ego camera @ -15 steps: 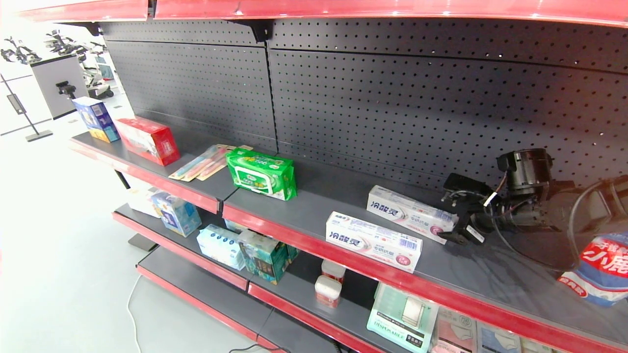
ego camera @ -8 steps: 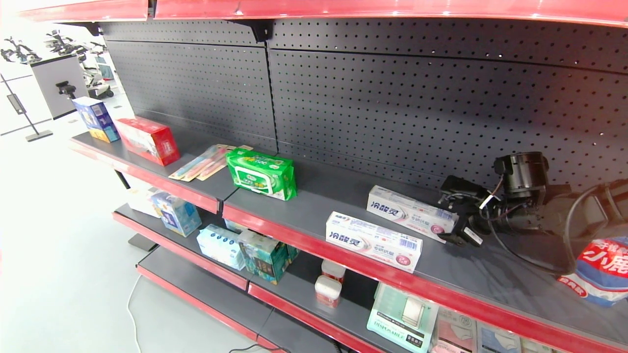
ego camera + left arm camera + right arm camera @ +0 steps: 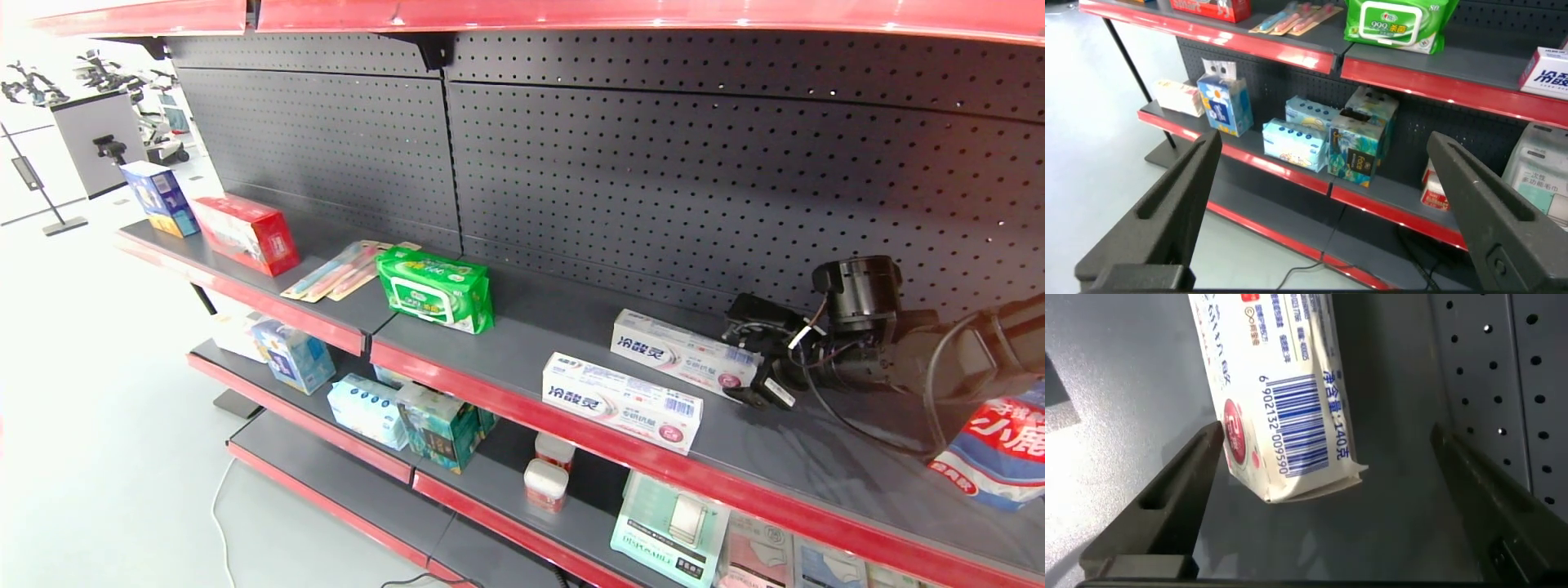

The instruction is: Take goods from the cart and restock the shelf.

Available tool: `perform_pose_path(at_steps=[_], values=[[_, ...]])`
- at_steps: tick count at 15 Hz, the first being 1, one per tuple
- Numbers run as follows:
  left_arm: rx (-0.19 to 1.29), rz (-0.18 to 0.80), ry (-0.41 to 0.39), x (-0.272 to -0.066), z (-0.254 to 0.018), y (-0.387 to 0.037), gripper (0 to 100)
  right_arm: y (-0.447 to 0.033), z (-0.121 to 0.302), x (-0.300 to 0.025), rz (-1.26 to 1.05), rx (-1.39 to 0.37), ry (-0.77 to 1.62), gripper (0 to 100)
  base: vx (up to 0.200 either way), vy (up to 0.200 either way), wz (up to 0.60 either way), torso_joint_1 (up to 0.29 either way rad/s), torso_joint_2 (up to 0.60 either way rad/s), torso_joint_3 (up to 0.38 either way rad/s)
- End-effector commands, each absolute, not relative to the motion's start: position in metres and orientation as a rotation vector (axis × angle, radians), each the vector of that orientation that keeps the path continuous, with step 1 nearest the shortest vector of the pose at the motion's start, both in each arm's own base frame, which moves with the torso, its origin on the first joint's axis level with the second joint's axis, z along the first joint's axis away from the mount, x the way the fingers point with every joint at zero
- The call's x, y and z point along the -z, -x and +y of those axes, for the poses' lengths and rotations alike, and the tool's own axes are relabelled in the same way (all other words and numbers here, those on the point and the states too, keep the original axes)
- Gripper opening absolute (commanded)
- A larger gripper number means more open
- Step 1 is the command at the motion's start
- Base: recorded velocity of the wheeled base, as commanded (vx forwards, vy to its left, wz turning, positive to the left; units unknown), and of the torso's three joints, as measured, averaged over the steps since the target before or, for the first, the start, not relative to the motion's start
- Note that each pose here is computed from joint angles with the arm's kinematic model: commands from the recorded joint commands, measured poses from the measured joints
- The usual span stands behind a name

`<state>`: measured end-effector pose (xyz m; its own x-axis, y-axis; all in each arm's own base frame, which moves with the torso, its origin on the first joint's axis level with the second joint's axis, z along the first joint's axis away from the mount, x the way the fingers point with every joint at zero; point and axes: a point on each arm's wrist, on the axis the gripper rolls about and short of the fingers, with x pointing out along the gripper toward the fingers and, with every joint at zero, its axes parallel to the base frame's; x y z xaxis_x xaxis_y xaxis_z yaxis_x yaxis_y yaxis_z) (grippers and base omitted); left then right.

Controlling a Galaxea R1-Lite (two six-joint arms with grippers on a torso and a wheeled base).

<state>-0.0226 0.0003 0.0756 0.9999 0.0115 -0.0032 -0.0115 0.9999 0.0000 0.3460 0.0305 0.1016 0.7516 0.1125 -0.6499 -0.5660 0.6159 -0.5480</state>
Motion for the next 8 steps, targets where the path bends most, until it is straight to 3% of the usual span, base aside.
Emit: perform_pose_path(at_steps=[1, 8], values=[[-0.012, 0.005, 0.000, -0.076, 0.000, 0.022, 100, -0.342, 0.029, -0.102, 0.620, -0.421, 0.820, 100, 0.000, 0.000, 0.00, 0.000, 0.00, 0.000], [-0.012, 0.005, 0.000, -0.076, 0.000, 0.022, 100, -0.332, 0.020, -0.108, 0.645, -0.339, 0.826, 100, 0.000, 0.000, 0.00, 0.000, 0.00, 0.000]])
